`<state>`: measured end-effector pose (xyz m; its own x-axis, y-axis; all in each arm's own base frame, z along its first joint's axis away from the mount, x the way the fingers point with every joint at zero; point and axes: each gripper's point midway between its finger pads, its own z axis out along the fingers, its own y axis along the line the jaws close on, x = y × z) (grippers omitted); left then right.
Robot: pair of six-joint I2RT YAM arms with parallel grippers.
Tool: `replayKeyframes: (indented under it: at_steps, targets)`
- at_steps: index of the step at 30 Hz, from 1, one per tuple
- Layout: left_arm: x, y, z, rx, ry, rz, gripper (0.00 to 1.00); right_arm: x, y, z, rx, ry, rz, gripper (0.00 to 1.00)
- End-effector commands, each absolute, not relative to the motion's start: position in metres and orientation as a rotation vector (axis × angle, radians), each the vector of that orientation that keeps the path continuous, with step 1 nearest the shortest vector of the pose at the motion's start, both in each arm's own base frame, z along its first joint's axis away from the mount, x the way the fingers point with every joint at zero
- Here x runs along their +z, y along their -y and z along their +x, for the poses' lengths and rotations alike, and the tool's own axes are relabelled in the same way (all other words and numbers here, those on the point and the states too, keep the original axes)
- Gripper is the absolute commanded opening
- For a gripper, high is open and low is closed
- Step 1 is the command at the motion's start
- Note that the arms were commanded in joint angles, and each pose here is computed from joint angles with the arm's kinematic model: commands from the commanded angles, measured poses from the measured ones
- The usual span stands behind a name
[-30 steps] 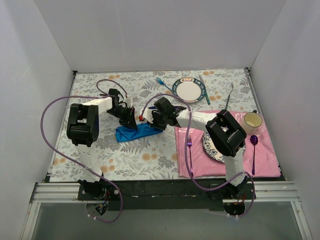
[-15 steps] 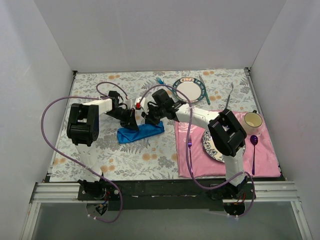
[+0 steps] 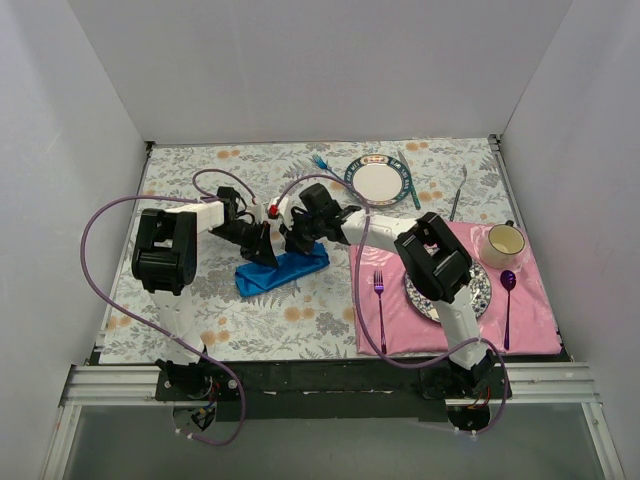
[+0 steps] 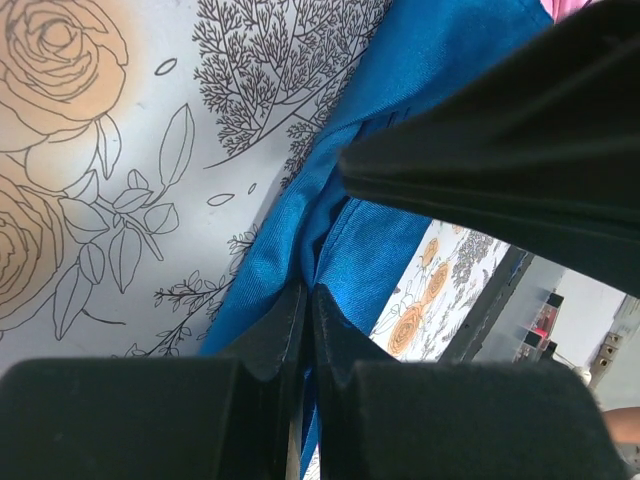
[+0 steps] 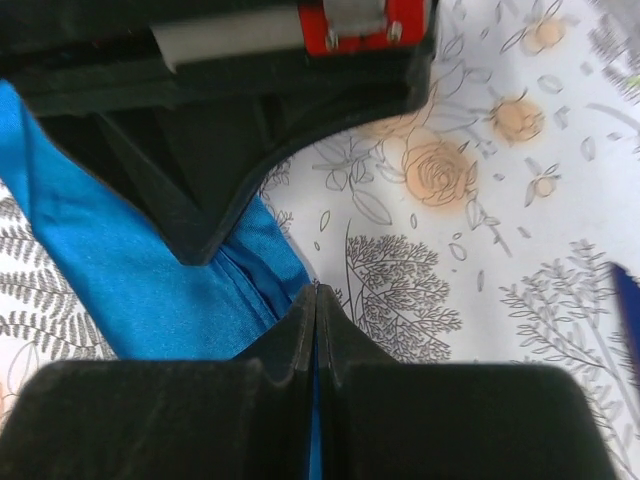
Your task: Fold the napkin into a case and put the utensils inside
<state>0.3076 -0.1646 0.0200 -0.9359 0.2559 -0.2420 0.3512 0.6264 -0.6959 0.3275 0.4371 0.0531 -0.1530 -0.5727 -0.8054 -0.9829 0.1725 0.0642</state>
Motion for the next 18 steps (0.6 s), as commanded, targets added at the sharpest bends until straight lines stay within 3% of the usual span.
replayKeyframes:
  at_steps: [1, 18]
  targets:
    - [0.011, 0.157, 0.301, -1.088, -2.768, 0.557, 0.00, 0.065, -0.450, 0.339, 0.824, -1.752, -1.451, 0.01]
    - [0.045, 0.169, 0.325, -1.148, -2.671, 0.548, 0.00, 0.033, -0.441, 0.321, 0.778, -1.735, -1.594, 0.01]
